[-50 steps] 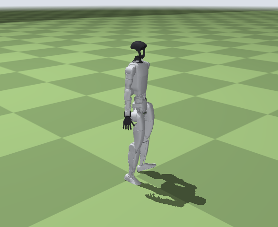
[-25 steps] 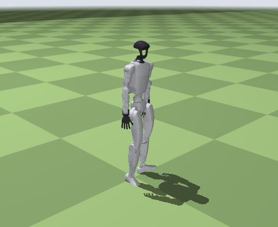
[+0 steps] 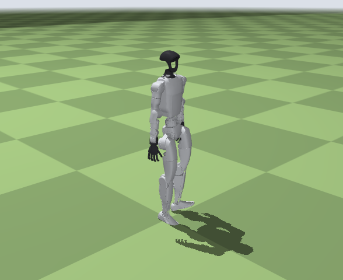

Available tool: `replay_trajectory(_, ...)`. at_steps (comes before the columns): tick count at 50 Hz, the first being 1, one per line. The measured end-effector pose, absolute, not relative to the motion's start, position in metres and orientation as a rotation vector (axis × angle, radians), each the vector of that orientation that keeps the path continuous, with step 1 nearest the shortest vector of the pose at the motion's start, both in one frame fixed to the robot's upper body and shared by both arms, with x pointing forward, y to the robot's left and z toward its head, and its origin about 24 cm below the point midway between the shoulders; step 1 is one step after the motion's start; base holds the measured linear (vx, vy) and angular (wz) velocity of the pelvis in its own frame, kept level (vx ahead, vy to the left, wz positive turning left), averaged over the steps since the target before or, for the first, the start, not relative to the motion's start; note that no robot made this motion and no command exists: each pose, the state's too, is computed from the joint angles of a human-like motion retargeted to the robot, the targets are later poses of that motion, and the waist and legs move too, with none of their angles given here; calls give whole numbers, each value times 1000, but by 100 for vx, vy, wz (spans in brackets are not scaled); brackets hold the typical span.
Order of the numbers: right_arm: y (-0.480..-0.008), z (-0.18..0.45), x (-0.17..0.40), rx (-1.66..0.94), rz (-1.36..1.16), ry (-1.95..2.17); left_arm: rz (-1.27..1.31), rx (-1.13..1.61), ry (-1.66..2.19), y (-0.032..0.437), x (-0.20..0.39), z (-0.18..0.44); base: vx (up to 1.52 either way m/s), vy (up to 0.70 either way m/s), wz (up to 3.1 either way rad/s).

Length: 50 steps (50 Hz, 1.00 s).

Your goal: In place motions

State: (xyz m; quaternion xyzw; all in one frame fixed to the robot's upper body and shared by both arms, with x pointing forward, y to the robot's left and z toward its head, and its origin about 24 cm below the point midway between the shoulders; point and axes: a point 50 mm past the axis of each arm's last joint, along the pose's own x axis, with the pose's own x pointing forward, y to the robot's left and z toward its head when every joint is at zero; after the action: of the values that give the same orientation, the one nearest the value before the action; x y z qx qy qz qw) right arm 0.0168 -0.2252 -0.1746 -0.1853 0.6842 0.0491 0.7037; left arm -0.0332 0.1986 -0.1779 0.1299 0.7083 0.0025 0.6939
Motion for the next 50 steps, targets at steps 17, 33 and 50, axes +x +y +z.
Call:
replay_trajectory(17,-209,-177,28,-445,300,1508,103,30,1582,191,-26,-179,-1,-1,2)
replay_trajectory(33,-217,-176,16,-443,330,1588,68,26,1590,184,-29,-180,0,0,0)
replay_trajectory(50,-218,-176,13,-419,325,1606,46,30,1609,181,-34,-180,0,0,0)
